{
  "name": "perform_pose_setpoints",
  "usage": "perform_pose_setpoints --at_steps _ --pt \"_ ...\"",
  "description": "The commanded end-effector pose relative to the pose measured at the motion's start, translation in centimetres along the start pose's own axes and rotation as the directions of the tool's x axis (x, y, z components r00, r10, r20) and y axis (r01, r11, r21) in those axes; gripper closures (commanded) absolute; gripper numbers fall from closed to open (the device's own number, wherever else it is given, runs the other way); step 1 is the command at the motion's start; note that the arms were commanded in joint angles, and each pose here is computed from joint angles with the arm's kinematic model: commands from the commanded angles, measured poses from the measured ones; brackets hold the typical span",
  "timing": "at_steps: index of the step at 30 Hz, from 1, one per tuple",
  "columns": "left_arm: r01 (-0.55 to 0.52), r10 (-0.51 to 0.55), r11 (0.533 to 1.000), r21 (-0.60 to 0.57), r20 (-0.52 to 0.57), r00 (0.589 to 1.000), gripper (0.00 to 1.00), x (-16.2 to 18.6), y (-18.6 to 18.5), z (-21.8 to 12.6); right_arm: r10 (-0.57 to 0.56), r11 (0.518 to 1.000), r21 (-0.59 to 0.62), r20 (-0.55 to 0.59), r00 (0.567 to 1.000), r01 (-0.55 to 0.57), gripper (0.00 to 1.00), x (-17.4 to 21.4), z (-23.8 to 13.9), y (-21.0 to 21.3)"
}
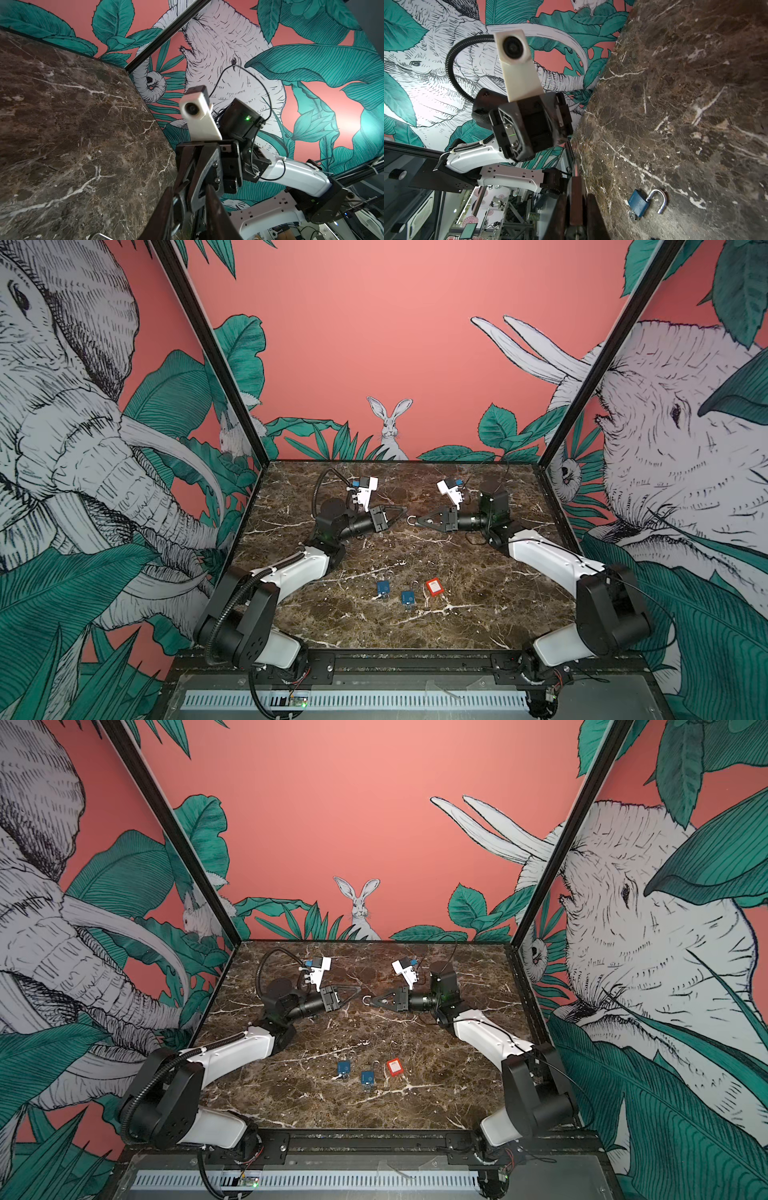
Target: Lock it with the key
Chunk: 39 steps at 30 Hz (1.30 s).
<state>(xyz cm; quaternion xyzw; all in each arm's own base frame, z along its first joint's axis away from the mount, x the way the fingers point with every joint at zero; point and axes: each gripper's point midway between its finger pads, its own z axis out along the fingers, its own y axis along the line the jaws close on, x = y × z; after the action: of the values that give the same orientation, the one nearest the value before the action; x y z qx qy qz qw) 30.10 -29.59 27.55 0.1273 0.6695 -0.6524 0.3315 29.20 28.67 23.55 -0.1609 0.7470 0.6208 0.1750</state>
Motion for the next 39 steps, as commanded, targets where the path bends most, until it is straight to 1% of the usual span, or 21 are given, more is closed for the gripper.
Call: perform_pose_setpoints --at_steps 1,4,10,20,22,25,27,28,32,39 --pt "-0.031 0.032 0.994 0.105 -0.011 0.999 0.73 -0.3 -2.0 0.3 -0.076 0.996 -0.037 0.02 0.997 0.076 1.0 -0.3 -0.7 2.1" --pt "-0.015 0.02 0.992 0.124 -0.036 0.999 0.74 0.2 -2.0 0.4 -0.085 0.995 -0.042 0.032 0.996 0.086 1.0 -0.6 -0.7 2.3" --pt "-0.003 0.007 0.998 0.066 -0.072 0.997 0.72 1.5 -0.5 0.2 -0.114 0.99 -0.071 0.056 0.992 0.118 1.0 -1.5 -1.0 3.6" --pt "-0.003 0.013 0.997 0.082 -0.123 0.992 0.73 2.6 -0.9 0.6 -0.142 0.985 -0.084 0.071 0.987 0.148 1.0 -2.5 -1.0 4.9" --pt "0.0 0.011 0.996 0.088 -0.131 0.991 0.74 2.8 -1.0 0.9 -0.139 0.986 -0.084 0.069 0.988 0.144 1.0 -2.5 -0.9 4.9" --pt "0.002 0.012 0.995 0.101 -0.14 0.99 0.8 2.9 -1.3 1.3 -0.138 0.986 -0.083 0.07 0.988 0.144 1.0 -2.7 -0.9 4.8" --pt "0.004 0.011 0.994 0.105 -0.138 0.99 0.86 2.7 -1.3 1.4 -0.133 0.987 -0.081 0.066 0.989 0.138 1.0 -2.7 -0.8 4.6" --pt "0.005 0.01 0.994 0.11 -0.135 0.991 0.88 2.6 -1.5 1.5 -0.132 0.987 -0.08 0.066 0.989 0.137 1.0 -2.7 -0.8 4.5" --pt "0.018 -0.002 0.992 0.128 -0.126 0.992 0.9 2.4 -1.7 1.7 -0.127 0.989 -0.071 0.059 0.99 0.131 1.0 -2.6 -0.7 4.1" --pt "0.031 -0.015 0.988 0.153 -0.109 0.994 0.91 2.0 -2.2 1.9 -0.126 0.989 -0.071 0.055 0.99 0.13 1.0 -2.5 -0.6 3.8"
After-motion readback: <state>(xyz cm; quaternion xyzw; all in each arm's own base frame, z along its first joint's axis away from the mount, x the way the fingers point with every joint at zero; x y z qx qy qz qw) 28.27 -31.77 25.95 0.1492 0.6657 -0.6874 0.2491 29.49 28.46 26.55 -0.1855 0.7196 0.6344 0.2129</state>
